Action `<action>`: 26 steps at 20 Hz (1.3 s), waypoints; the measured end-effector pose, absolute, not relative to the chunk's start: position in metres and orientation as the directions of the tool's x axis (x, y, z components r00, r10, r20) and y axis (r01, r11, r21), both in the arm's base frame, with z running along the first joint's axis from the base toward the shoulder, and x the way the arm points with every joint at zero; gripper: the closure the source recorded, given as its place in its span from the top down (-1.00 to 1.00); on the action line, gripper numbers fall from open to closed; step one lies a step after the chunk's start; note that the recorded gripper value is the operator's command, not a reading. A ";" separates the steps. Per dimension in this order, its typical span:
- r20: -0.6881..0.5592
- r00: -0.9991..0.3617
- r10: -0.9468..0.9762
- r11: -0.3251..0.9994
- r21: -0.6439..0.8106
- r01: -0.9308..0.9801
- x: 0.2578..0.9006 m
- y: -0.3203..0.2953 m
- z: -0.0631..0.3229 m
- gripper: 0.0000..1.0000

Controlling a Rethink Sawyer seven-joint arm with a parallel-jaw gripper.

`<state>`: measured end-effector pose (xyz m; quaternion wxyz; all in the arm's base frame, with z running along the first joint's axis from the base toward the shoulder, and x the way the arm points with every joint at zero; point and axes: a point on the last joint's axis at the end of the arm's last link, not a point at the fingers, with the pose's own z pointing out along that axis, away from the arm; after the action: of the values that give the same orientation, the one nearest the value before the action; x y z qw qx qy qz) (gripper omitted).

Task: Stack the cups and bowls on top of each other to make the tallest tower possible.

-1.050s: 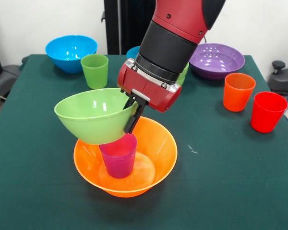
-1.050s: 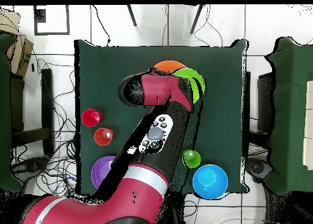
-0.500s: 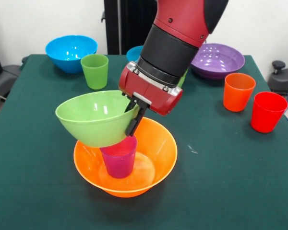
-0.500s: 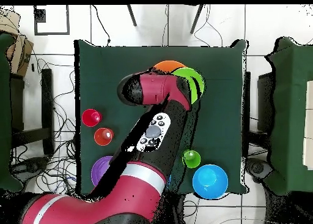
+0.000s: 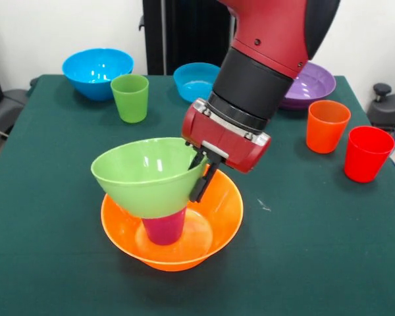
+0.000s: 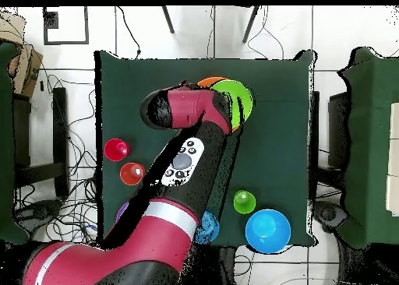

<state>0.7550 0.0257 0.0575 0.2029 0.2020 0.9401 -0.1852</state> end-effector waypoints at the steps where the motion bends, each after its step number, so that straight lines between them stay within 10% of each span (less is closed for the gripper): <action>1: -0.457 -0.836 0.304 0.850 -0.265 0.455 0.756 0.027 0.057 -1.00; 2: -0.458 -0.835 0.304 0.851 -0.264 0.455 0.757 0.028 0.057 -1.00; 3: -0.461 -0.834 0.303 0.852 -0.261 0.454 0.760 0.031 0.055 1.00; 26: -0.474 -0.818 0.327 0.843 -0.245 0.479 0.766 0.028 0.062 1.00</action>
<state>0.7656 0.0285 0.0615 0.2117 0.2151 0.9363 -0.1795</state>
